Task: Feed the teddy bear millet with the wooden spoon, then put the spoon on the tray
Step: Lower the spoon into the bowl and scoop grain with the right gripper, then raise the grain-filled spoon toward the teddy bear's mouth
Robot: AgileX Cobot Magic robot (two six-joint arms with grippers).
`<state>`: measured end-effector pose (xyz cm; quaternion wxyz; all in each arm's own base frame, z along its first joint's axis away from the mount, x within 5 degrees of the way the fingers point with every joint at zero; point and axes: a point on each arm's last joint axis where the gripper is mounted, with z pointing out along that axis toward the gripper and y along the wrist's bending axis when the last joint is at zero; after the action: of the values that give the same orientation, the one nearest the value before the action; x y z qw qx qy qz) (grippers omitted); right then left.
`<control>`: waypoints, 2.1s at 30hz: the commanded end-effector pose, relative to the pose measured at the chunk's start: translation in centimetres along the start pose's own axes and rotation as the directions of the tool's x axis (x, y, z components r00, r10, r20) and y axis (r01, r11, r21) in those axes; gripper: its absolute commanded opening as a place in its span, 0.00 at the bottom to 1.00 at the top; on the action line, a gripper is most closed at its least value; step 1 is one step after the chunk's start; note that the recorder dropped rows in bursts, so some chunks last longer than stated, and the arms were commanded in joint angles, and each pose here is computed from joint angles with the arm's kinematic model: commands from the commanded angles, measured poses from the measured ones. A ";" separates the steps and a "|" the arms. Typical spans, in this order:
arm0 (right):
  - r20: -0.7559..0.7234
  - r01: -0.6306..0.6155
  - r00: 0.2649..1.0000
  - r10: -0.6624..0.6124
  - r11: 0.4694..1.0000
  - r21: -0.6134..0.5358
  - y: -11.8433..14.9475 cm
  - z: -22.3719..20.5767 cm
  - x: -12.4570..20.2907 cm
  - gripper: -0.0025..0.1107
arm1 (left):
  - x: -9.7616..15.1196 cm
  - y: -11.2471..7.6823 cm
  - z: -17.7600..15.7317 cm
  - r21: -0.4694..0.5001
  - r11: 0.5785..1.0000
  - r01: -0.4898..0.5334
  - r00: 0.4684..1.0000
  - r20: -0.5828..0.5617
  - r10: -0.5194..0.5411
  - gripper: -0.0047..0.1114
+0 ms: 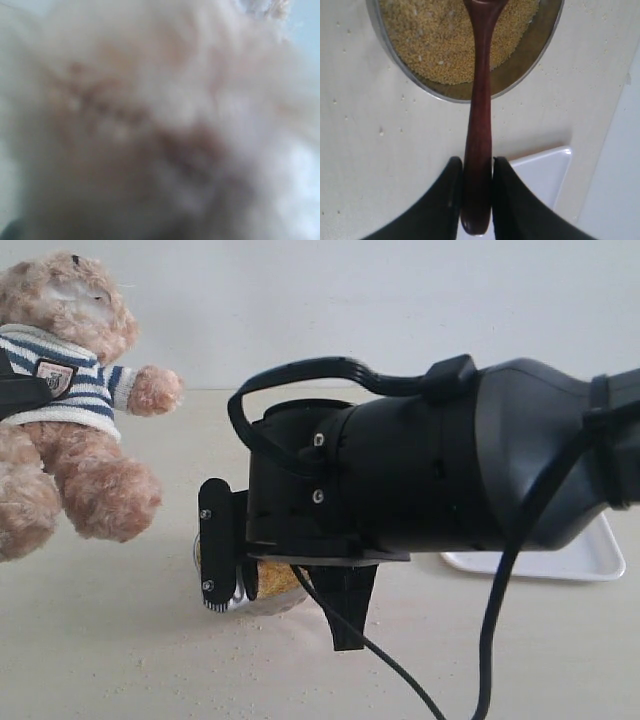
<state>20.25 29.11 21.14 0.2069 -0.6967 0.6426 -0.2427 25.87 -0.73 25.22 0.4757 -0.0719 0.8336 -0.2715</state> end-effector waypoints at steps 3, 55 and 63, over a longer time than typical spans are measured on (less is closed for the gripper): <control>0.032 -0.074 0.997 0.074 0.997 0.001 -0.8 -1.3 0.6 0.02 | -0.1 -0.2 -0.2 0.015 1.000 -0.004 1.000 0.009 0.004 0.08; 0.188 -0.452 0.834 0.519 0.837 -0.307 -5.6 -3.5 6.6 0.02 | 4.0 -0.8 -2.3 0.072 0.997 -0.039 0.995 -0.084 0.045 0.08; 0.177 -0.455 0.831 0.527 0.828 -0.328 -5.5 -3.6 6.6 0.02 | 4.6 0.1 -2.3 -0.010 0.999 -0.033 0.995 -0.093 0.032 0.08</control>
<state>22.80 23.45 27.29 0.2471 -0.5556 0.7939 0.0024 21.53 -1.74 22.58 0.4364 -0.0357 0.8573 -0.2706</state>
